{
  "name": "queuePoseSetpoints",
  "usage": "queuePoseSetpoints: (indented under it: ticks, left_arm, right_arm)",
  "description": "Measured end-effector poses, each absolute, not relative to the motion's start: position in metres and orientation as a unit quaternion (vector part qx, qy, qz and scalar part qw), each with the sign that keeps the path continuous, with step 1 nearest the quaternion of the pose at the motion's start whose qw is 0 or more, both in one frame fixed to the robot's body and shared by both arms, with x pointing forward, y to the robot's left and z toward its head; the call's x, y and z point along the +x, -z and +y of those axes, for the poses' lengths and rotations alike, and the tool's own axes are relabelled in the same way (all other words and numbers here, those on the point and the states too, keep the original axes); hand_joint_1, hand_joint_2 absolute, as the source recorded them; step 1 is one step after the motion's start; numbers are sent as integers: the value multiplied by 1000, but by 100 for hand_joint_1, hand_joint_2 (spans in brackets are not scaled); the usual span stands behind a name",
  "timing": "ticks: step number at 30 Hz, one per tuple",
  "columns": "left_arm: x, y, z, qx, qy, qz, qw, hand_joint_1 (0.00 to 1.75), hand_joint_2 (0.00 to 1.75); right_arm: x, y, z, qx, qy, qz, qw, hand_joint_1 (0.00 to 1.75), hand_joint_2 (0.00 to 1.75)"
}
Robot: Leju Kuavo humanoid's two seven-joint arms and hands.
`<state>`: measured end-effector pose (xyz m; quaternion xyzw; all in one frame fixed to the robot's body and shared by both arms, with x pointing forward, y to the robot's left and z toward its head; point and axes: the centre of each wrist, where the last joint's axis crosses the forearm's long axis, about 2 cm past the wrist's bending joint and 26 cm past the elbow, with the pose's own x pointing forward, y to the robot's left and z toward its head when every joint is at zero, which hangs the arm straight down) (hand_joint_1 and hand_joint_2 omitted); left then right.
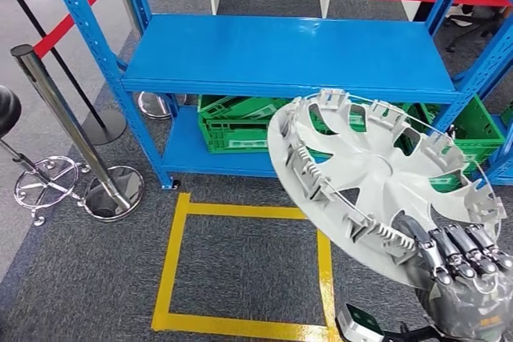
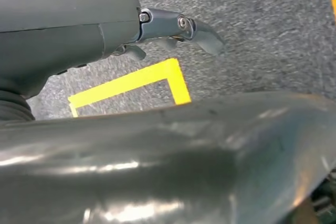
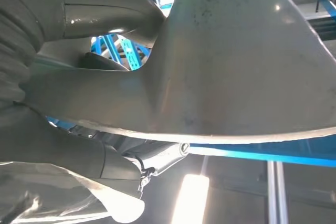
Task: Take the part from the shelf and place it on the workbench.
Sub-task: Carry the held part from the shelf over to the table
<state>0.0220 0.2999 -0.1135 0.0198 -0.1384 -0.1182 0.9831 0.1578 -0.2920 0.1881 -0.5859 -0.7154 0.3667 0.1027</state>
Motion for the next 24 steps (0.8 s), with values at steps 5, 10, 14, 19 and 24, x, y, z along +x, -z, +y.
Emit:
queuePoseSetpoints:
  ticks: [5,10,14,19,24]
  left_arm:
    - [24,113,297,17,123,-141,982,0,0]
    - [26,113,294,13,125,-146,981,0,0]
    - [26,113,295,14,128,-148,981,0,0]
    - [26,113,294,12,129,-148,980,0,0]
    - [29,113,295,16,125,-151,981,0,0]
  right_arm:
    - [153,-188,-296,-590,-371,-709,105,175,175]
    - [153,-192,-300,-598,-367,-706,99,175,175]
    - [156,-195,-301,-604,-362,-703,95,175,175]
    - [161,-205,-302,-614,-348,-704,78,175,175]
    - [163,-216,-300,-622,-330,-708,60,175,175]
